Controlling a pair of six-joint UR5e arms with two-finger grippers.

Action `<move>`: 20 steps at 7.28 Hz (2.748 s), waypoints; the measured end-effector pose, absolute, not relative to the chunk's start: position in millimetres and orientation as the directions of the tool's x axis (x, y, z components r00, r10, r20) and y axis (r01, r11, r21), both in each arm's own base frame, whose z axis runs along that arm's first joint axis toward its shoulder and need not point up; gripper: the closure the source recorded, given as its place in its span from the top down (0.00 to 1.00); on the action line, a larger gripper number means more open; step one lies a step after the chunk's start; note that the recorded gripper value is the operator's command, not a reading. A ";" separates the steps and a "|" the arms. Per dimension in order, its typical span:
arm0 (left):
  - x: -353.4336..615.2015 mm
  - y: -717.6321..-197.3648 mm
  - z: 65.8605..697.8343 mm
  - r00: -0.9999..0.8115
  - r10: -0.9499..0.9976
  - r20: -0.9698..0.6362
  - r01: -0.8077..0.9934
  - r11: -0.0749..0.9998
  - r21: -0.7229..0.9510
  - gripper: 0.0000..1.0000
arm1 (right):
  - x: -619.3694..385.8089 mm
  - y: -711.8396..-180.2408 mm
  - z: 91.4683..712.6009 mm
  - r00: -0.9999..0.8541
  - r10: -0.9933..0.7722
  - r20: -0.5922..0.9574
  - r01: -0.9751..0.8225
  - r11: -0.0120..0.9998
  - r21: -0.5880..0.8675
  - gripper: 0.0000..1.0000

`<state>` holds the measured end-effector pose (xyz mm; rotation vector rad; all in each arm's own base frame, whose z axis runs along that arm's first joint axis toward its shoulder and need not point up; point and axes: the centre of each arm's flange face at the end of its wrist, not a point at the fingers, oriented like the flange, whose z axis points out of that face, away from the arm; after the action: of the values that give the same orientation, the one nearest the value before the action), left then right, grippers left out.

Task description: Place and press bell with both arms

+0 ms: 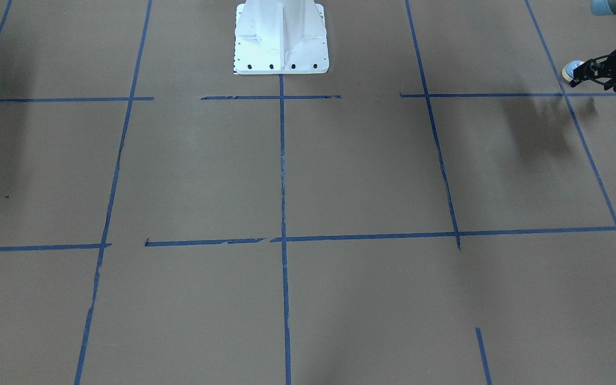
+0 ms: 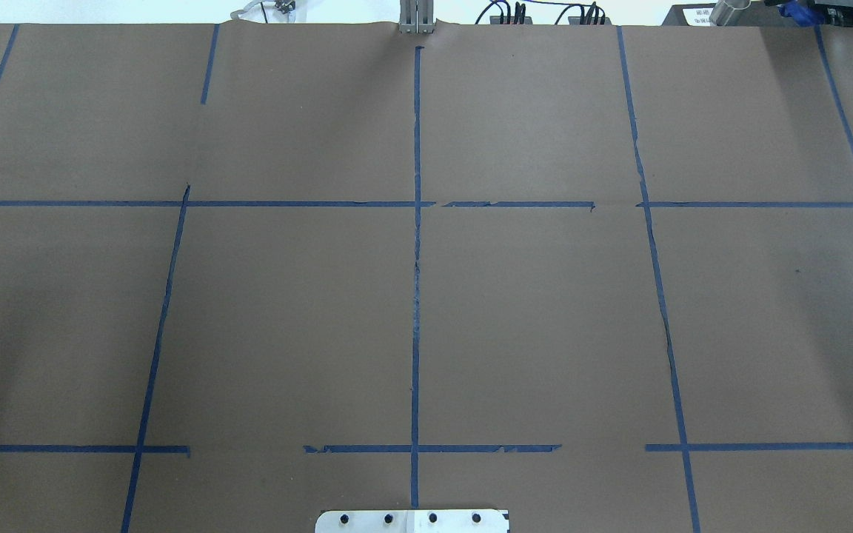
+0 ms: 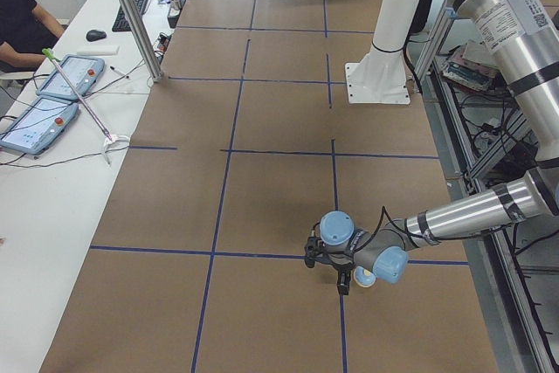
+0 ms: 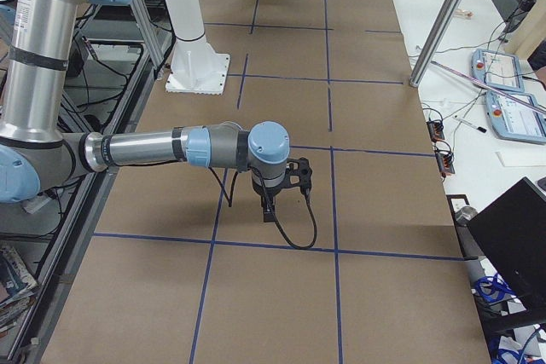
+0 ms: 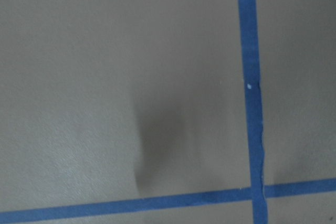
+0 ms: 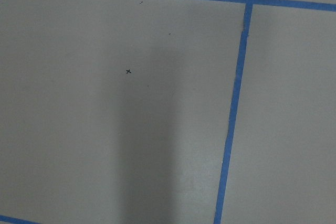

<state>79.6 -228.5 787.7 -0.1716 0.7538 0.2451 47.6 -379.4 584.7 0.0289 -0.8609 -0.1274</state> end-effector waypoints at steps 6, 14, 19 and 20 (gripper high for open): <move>90.1 -202.6 801.2 0.670 0.170 -0.722 -0.376 0.917 -0.132 0.90 | 47.5 -378.4 585.0 0.644 -0.123 0.755 0.101 0.992 0.076 1.00; 155.8 -274.3 641.8 0.523 0.178 -0.834 -0.260 0.965 0.042 0.04 | 46.5 -379.0 583.4 0.638 -0.124 0.760 0.101 0.992 0.078 1.00; 298.8 -439.7 431.0 0.466 0.113 -0.877 -0.164 0.986 0.040 0.04 | 43.4 -382.5 581.1 0.637 -0.135 0.759 0.108 0.990 0.085 1.00; 335.0 -468.8 379.5 0.482 0.102 -0.870 -0.175 0.984 0.018 0.04 | 42.6 -383.1 580.6 0.636 -0.137 0.759 0.110 0.990 0.086 1.00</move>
<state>335.0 -468.8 379.5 -0.0771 1.0544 0.1690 42.6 -383.1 580.6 0.0327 -0.8700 -0.1415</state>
